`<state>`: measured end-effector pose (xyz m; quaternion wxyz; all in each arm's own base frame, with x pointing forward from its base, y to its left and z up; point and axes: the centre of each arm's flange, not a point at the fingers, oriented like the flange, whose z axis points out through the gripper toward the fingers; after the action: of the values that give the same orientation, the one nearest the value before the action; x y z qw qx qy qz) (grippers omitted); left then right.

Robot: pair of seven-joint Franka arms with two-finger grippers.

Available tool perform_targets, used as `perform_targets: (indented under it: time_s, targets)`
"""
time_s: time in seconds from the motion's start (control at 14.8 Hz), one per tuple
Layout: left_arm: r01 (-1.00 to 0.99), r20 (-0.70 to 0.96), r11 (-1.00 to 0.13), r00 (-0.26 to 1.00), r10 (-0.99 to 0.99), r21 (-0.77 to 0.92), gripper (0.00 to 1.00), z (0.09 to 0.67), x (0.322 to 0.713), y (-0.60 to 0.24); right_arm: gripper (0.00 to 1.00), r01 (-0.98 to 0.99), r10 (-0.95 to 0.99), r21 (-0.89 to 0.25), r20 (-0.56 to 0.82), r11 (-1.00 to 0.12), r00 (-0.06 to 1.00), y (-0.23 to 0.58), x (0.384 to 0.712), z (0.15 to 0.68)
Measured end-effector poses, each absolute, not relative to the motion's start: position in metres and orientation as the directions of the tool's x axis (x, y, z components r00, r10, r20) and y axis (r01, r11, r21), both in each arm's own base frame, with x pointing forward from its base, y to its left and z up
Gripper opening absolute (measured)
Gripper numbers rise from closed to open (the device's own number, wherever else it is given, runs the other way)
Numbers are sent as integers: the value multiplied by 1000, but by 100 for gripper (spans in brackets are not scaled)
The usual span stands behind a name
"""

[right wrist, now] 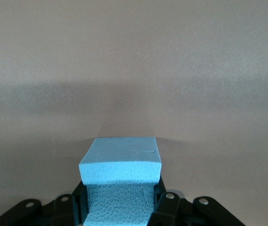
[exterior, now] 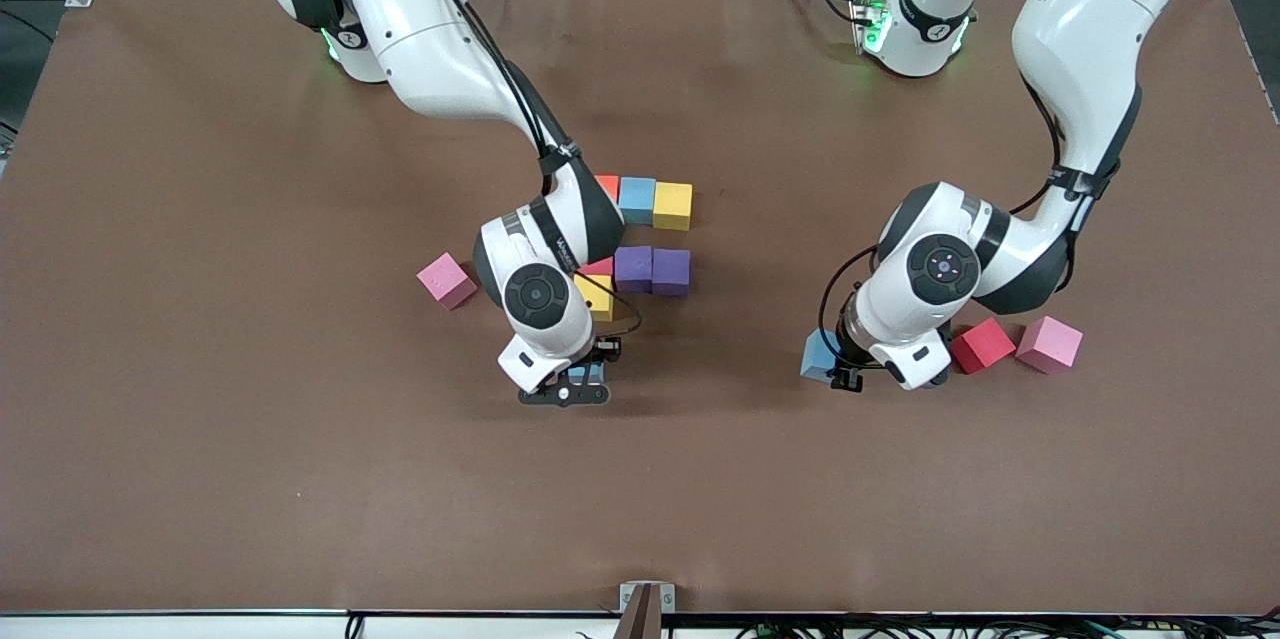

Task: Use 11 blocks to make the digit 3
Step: 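Place light blue below yellow with the right gripper while the left gripper carries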

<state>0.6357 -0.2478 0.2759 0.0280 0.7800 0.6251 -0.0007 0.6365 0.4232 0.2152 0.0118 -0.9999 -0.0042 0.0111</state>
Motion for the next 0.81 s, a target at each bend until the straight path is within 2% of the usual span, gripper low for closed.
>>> perform_targets:
  time_s: [0.81]
  targets:
    - [976,-36,-213,215,976,52,55,280,638,-251,53,-17,-17,-1,-59,-1000,998,432,609,215]
